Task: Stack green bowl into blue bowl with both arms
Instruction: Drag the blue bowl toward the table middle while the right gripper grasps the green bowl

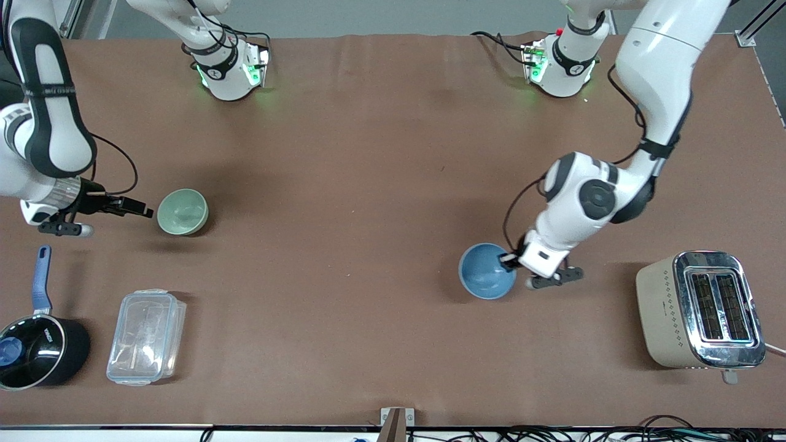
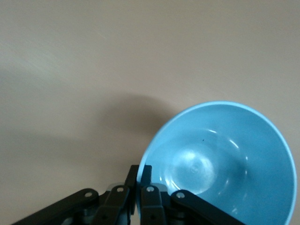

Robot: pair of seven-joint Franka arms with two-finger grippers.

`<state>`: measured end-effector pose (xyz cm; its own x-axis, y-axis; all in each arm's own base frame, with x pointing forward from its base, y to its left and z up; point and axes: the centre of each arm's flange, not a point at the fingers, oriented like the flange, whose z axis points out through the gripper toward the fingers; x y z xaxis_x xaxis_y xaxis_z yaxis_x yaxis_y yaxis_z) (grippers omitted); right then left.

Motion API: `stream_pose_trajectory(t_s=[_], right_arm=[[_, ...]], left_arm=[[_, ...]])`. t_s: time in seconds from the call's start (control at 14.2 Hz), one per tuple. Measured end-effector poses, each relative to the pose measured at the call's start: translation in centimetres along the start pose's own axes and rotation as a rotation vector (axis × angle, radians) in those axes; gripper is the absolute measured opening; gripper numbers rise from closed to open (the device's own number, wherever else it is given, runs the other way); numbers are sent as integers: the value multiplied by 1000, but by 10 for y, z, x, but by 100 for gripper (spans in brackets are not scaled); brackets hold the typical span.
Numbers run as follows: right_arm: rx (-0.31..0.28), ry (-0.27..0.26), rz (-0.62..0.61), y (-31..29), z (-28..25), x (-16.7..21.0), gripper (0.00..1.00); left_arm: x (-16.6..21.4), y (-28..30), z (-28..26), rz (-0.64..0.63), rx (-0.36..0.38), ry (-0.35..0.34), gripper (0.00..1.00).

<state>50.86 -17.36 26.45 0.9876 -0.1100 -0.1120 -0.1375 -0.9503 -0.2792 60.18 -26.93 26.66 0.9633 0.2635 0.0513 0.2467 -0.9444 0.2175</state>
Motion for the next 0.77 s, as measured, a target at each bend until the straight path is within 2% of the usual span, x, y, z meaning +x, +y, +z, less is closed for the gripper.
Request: stream_pose_trajectory(t_s=[0.21,0.28,0.35,0.42,0.49,0.63,0.77], right_arm=[[99,-14,-47,24,45,-5,97],[121,-17,-65,30,57,-7,90],[138,-17,-84,35,67,-8,90],[152,-13,-98,37,73,-9,85],[160,-9,-107,37,76,-9,72],[166,-5,-109,37,76,-9,53],[167,-3,-109,37,76,-8,30]], left_arm=[[-59,76,3,-71,-22,-16,6],[-77,96,6,-81,-26,-26,6],[-94,112,13,-86,-27,-38,6],[-108,126,21,-88,-27,-50,6],[-121,137,31,-87,-25,-64,6],[-136,151,51,-78,-16,-77,6],[-144,161,68,-72,8,-54,6]])
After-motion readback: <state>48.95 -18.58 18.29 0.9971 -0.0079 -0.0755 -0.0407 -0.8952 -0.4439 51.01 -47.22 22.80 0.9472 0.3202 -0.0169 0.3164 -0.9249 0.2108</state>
